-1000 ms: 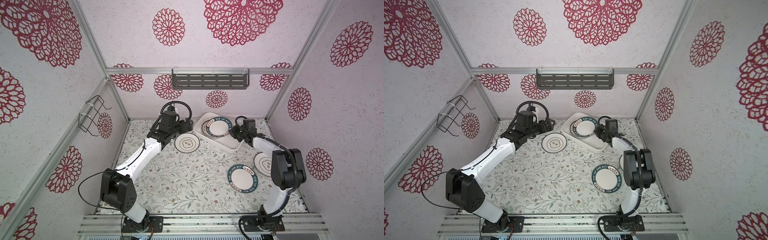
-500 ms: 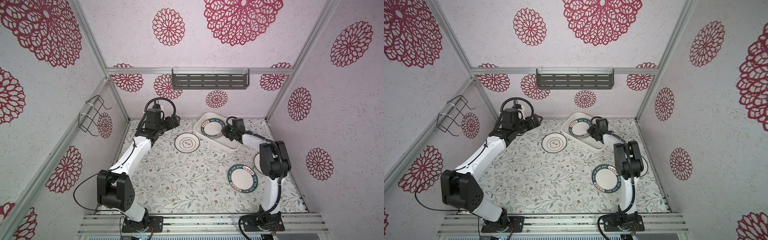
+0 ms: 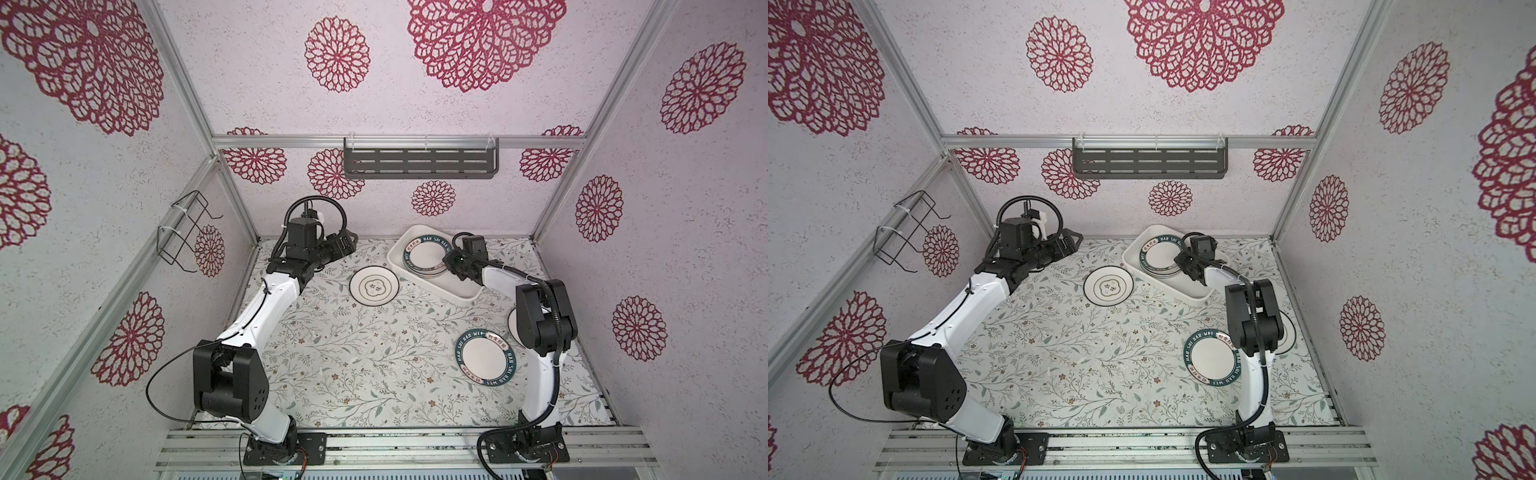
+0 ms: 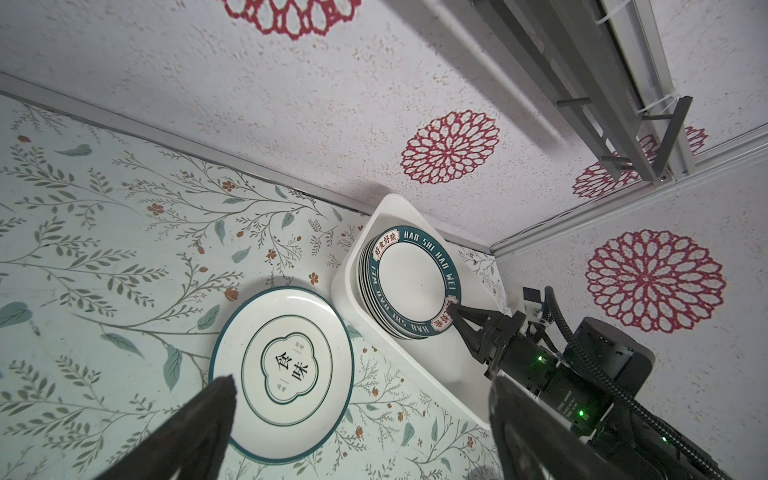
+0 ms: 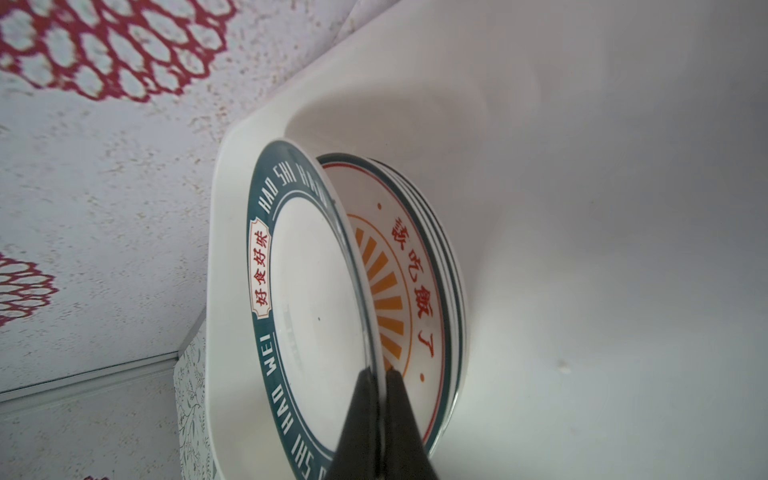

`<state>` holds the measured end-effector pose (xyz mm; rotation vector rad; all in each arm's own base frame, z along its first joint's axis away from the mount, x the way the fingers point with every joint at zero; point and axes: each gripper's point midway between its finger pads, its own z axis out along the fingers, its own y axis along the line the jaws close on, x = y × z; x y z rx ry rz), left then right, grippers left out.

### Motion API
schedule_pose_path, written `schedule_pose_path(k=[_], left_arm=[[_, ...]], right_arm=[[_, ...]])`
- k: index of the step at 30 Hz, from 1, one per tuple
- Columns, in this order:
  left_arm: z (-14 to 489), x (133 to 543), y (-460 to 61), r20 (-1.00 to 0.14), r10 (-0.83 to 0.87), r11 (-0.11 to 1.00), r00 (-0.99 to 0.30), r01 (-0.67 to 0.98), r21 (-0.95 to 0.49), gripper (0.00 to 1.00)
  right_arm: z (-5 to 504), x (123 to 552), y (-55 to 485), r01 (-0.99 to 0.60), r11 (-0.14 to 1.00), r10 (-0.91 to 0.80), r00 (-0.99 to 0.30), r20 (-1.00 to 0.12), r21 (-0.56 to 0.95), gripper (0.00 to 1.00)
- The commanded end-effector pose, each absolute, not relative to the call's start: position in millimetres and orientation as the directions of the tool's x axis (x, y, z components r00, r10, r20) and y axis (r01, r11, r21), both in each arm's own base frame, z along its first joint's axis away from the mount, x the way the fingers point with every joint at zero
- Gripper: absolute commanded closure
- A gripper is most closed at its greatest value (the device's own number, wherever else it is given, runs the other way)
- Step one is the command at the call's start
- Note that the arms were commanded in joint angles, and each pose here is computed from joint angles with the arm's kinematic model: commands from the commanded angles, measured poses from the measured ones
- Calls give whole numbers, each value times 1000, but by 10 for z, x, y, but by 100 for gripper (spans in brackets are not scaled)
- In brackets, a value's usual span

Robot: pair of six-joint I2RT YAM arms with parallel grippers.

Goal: Place the plates into the plastic bin on the countertop
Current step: Place the plate in the plastic bin.

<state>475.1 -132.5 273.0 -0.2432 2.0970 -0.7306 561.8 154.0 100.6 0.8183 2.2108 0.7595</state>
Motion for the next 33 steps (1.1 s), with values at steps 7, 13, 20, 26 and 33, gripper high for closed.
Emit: schedule_pose_path(k=[7,13,20,26,33], left_arm=[[2816,4772,-1310,-695,-437,798,-571,110,-592,3],[2807,4780,-1315,-691,-439,796,-575,108,-596,3],[2787,4815,-1334,-684,-442,791,-581,108,-603,3],[2751,4821,-1331,-677,-445,790,-586,98,-605,3],[2734,4830,-1315,-662,-471,780,-583,75,-621,3]], right_arm=[[1056,5689,1521,349,643,722,-572,-389,682,87],[1080,5675,1522,336,674,695,-590,-410,658,70],[1140,5661,1520,323,698,672,-602,-430,639,60],[1255,5650,1526,297,718,650,-609,-454,630,46],[1531,5641,1612,211,726,620,-613,-490,655,18]])
